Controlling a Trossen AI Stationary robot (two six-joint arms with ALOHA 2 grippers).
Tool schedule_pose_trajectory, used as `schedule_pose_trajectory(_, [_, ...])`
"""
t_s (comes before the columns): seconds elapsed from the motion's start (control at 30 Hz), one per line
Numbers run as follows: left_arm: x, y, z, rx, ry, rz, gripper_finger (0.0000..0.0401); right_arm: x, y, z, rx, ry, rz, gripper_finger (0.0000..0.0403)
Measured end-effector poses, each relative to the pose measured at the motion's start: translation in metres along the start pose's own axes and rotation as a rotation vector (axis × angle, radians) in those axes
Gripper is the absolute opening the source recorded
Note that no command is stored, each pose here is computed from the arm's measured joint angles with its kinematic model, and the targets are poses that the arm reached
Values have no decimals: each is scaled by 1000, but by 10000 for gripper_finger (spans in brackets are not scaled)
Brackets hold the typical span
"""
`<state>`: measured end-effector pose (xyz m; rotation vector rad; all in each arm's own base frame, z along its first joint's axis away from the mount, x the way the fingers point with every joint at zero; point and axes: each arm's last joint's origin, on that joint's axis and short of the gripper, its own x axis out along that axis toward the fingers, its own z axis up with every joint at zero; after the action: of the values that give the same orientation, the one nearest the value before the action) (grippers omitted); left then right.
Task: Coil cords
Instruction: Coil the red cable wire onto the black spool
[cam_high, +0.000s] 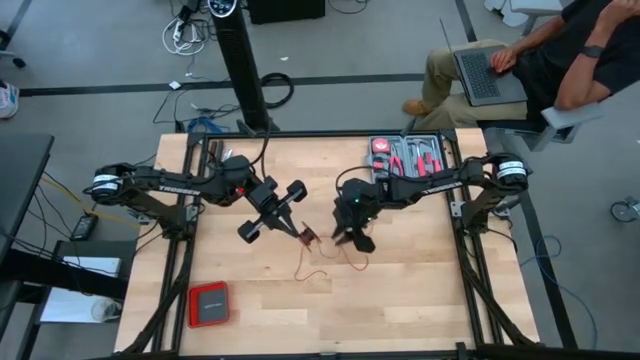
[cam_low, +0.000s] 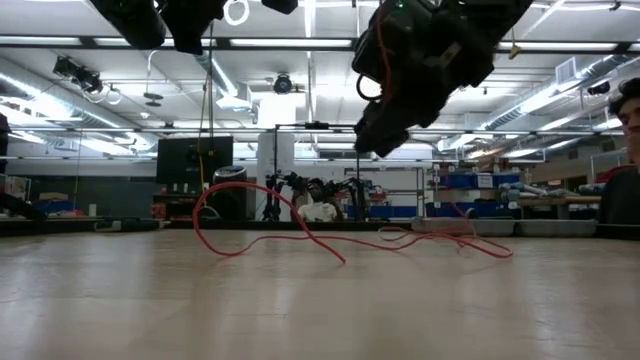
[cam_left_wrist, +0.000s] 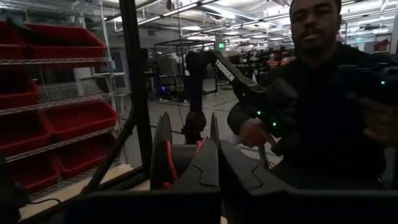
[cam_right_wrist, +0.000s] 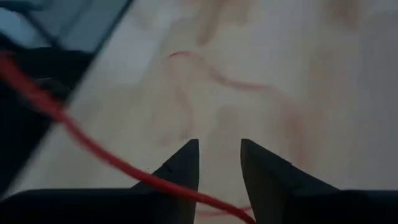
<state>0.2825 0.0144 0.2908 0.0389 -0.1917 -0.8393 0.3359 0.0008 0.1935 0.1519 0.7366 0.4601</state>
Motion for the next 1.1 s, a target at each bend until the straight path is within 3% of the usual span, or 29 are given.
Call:
schedule_pose_trajectory(0.13, [0,-1,0,1,2,-21,0,0,17,-6,6,83,47,116])
schedule_pose_trajectory(0.3, [0,-1,0,-17,6,-39,0,-18,36,4,-38,46,43,114])
schedule_pose_trajectory(0.5, [-2,0,-1,-28,10,-34,0,-48,50,14,-94,-10,-80,115])
schedule_pose_trajectory(0.67, [-2,1,-1,-29,10,-20,0,-62,57,26,-141,-119,-81,121])
schedule_pose_trajectory(0.83, [-2,1,-1,-30,10,-17,0,-62,57,47,-197,-331,-70,139])
schedule_pose_trajectory(1.1, [-2,1,-3,-46,24,-13,0,-51,52,59,-184,-466,110,147])
